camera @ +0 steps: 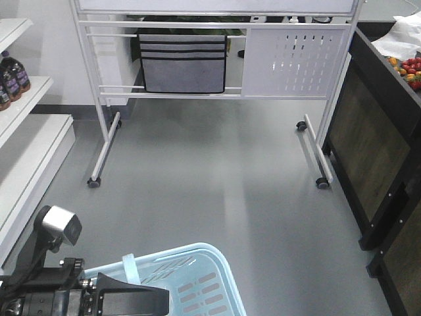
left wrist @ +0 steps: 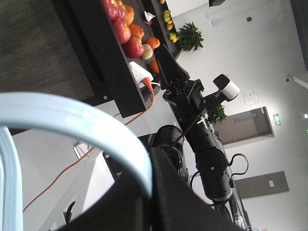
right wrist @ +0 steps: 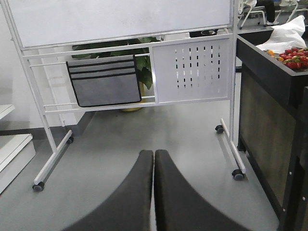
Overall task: Place coke in basket with both arms
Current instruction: 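Drive the base past the whiteboard stand carrying the basket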
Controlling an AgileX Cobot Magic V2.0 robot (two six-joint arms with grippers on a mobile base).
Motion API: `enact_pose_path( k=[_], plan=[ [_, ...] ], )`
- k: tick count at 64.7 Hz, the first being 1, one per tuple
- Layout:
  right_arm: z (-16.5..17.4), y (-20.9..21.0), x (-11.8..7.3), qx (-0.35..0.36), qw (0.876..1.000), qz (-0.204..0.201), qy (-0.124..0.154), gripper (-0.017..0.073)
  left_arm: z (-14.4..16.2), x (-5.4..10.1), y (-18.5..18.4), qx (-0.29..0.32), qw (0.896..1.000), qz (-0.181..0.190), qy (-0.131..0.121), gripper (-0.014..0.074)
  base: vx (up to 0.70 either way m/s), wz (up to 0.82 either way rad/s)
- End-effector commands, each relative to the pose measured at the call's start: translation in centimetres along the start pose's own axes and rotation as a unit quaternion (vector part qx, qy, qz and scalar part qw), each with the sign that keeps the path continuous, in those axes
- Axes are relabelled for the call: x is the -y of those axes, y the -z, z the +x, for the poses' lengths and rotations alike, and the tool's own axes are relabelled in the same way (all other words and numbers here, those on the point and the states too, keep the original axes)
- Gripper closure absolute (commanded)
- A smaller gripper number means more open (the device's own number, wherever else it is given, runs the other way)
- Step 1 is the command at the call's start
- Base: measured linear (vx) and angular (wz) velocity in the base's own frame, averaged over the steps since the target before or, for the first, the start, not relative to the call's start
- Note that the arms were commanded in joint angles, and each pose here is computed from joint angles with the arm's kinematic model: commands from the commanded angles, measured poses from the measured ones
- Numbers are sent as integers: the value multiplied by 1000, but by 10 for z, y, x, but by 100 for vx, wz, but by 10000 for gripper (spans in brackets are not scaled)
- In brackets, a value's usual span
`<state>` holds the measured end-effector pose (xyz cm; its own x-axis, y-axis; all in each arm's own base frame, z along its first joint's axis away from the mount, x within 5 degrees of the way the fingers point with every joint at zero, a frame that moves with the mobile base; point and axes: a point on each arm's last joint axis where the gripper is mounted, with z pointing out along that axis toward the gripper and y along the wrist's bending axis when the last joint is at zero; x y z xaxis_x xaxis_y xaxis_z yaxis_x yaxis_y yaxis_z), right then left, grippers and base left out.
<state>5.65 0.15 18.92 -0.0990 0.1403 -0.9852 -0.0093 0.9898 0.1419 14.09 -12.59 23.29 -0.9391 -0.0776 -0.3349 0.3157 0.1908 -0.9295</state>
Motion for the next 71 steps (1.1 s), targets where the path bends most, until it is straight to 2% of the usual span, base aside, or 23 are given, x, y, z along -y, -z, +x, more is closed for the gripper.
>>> enact_pose_path(
  k=[1, 71],
  plan=[
    [-2, 1, 0, 37, 999, -1, 4, 564, 1, 29, 3, -19, 992, 120, -13, 601, 21, -12],
    [-2, 1, 0, 37, 999, -1, 4, 564, 1, 29, 3, -19, 992, 120, -13, 601, 22, -3]
  ],
)
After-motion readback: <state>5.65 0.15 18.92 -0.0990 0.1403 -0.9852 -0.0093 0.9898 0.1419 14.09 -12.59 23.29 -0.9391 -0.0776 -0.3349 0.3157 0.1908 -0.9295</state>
